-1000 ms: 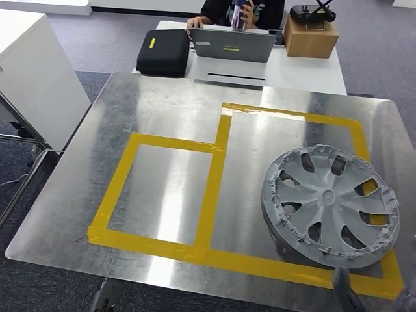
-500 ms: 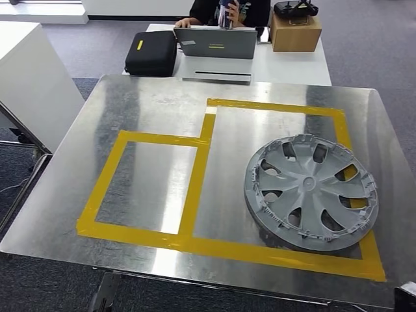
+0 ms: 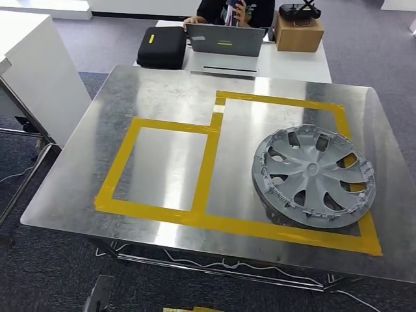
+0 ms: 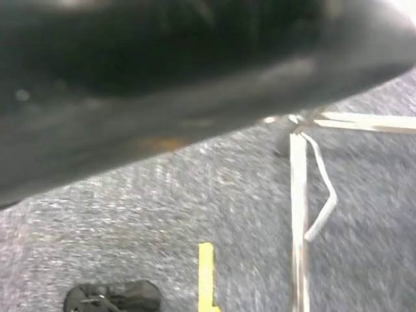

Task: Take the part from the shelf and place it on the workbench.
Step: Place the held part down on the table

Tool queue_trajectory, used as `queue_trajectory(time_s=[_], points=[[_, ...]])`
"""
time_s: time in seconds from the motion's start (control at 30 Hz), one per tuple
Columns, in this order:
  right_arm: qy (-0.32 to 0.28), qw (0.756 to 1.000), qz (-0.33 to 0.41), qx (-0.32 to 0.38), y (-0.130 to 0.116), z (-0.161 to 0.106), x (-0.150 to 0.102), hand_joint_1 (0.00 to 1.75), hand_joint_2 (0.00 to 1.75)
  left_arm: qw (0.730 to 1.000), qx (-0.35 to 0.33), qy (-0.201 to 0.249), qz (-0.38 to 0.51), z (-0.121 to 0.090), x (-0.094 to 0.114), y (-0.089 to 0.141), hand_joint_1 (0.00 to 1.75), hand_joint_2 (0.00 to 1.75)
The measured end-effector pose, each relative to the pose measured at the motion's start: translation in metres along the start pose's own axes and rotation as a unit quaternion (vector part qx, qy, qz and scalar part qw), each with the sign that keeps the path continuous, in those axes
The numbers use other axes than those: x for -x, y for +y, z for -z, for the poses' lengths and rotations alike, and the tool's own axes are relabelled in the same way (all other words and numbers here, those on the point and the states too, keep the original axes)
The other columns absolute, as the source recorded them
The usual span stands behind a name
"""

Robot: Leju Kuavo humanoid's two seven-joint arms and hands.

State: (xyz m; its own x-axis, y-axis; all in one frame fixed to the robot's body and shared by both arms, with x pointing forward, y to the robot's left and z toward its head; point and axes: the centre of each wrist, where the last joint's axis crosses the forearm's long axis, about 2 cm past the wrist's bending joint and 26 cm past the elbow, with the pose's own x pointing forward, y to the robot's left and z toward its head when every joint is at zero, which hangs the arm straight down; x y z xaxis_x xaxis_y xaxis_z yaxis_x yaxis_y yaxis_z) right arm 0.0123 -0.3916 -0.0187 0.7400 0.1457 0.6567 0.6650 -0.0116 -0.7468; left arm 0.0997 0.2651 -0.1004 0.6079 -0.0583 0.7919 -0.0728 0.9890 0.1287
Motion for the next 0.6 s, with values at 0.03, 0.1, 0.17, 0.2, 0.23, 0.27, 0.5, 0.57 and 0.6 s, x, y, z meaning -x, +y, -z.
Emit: queue_trajectory(time_s=[0.03,0.1,0.17,0.2,0.23,0.27,0.5,0.57,0.6], points=[[0.045,0.999,-0.013,-0.004,0.0,-0.006,0.009,0.0,0.0,1.0,-0.001,0.002,0.0,-0.001,0.001,0.0,0.0,0.0],[0.116,0.993,-0.033,-0.013,0.004,-0.015,0.017,0.0,0.0,1.0,-0.001,0.005,0.0,-0.003,0.004,0.0,0.0,0.0],[0.172,0.984,-0.05,-0.027,0.009,-0.024,0.021,0.0,0.0,1.0,-0.002,0.006,-0.001,-0.004,0.004,0.0,0.0,0.0],[0.194,0.979,-0.057,-0.035,0.011,-0.029,0.023,0.0,0.0,1.0,-0.002,0.006,-0.001,-0.004,0.004,0.0,0.0,0.0],[0.213,0.974,-0.062,-0.043,0.013,-0.033,0.026,0.0,0.0,1.0,-0.002,0.006,-0.002,-0.004,0.005,0.0,0.0,0.0],[0.229,0.97,-0.065,-0.052,0.016,-0.038,0.029,0.0,0.0,1.0,-0.002,0.006,-0.002,-0.004,0.005,0.0,0.0,0.0],[0.294,0.942,-0.098,-0.132,0.036,-0.08,0.032,0.0,0.0,1.0,-0.005,0.006,-0.003,-0.008,0.01,0.002,0.0,0.0],[0.318,0.929,-0.094,-0.163,0.042,-0.102,0.033,0.0,0.0,1.0,-0.004,0.008,-0.004,-0.01,0.012,0.001,0.0,0.0],[0.328,0.922,-0.092,-0.182,0.046,-0.114,0.032,0.0,0.0,1.0,-0.003,0.008,-0.004,-0.01,0.012,0.001,0.0,0.0]])
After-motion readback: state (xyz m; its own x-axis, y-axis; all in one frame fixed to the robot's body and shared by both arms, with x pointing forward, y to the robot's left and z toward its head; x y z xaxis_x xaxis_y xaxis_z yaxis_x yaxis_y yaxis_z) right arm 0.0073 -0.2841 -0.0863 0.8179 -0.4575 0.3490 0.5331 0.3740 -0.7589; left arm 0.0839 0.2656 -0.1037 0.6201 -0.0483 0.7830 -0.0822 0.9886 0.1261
